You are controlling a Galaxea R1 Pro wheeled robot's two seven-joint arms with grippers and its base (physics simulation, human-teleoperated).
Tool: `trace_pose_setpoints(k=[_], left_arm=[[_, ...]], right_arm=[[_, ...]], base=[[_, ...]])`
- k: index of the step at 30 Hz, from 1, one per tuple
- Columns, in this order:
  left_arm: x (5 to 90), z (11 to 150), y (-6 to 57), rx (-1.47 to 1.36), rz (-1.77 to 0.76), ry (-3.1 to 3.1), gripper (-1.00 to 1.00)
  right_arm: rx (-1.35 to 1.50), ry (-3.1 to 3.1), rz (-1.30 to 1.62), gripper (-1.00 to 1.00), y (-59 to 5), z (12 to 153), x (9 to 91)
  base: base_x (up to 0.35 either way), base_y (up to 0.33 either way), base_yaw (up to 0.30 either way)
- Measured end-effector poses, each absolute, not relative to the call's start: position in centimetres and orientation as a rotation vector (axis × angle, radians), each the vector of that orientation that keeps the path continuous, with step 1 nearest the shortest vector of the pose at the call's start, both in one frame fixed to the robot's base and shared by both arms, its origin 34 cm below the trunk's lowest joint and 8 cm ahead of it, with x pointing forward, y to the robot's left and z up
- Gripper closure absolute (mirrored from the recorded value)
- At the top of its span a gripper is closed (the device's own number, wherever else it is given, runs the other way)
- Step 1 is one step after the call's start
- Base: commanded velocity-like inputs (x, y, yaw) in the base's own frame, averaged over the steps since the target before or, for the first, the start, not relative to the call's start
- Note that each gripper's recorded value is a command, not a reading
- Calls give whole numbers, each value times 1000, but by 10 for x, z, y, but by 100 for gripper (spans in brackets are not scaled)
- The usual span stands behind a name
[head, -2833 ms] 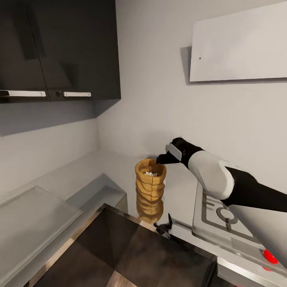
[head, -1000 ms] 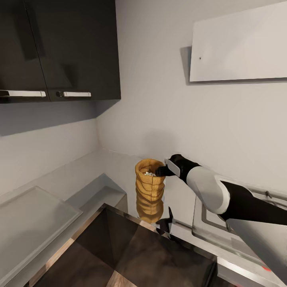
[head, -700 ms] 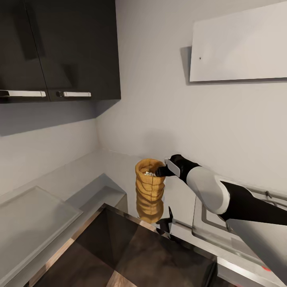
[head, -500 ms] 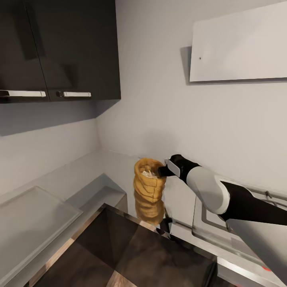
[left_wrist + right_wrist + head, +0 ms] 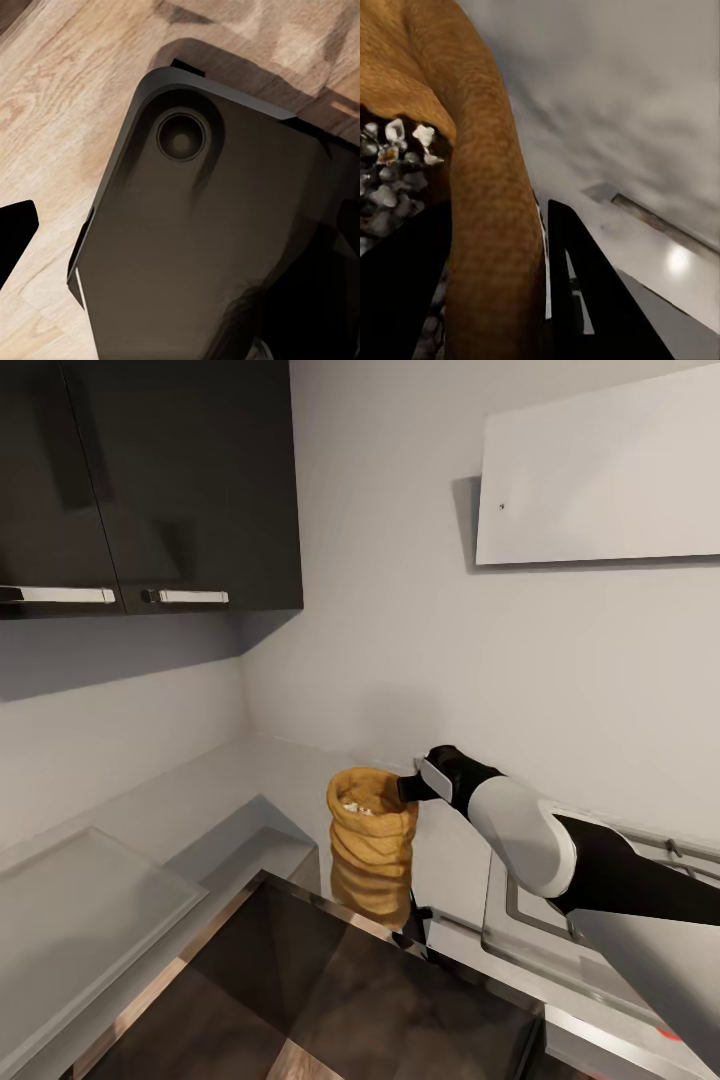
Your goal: In the kitchen, take the popcorn bag from the countertop, put it into the microwave, and heat it until the popcorn is cooked so the cooked popcorn ends up inside the bag.
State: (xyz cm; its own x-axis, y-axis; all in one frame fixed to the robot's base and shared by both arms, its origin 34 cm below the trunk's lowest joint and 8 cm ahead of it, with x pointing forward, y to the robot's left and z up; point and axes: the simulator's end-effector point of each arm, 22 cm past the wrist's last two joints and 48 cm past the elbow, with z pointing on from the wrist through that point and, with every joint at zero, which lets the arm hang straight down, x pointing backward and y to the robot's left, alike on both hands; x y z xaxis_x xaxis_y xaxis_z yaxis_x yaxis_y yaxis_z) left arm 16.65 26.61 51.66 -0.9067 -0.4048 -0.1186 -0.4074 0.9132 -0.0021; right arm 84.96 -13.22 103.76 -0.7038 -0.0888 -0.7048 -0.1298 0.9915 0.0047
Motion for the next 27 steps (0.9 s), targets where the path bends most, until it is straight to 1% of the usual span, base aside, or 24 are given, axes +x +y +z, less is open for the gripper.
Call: trace_pose_setpoints(k=[3,8,23,27], left_arm=[[166,517,266,-630,34,2959,-100],[166,517,266,-631,34,2959,-100],[167,517,265,-628,32,2959,-100],[167,516,265,-628,32,2959,-100]], right_arm=[[-143,2381,62,100,-137,1042,848],[-62,2396,39,100,-166,1097,852],[11,2371,34,100,-189,1149,850],[31,2328,36,100,-195,1166,855]], base=[[0,0,0],[0,0,0],[-1,0,0],[-228,0,0]])
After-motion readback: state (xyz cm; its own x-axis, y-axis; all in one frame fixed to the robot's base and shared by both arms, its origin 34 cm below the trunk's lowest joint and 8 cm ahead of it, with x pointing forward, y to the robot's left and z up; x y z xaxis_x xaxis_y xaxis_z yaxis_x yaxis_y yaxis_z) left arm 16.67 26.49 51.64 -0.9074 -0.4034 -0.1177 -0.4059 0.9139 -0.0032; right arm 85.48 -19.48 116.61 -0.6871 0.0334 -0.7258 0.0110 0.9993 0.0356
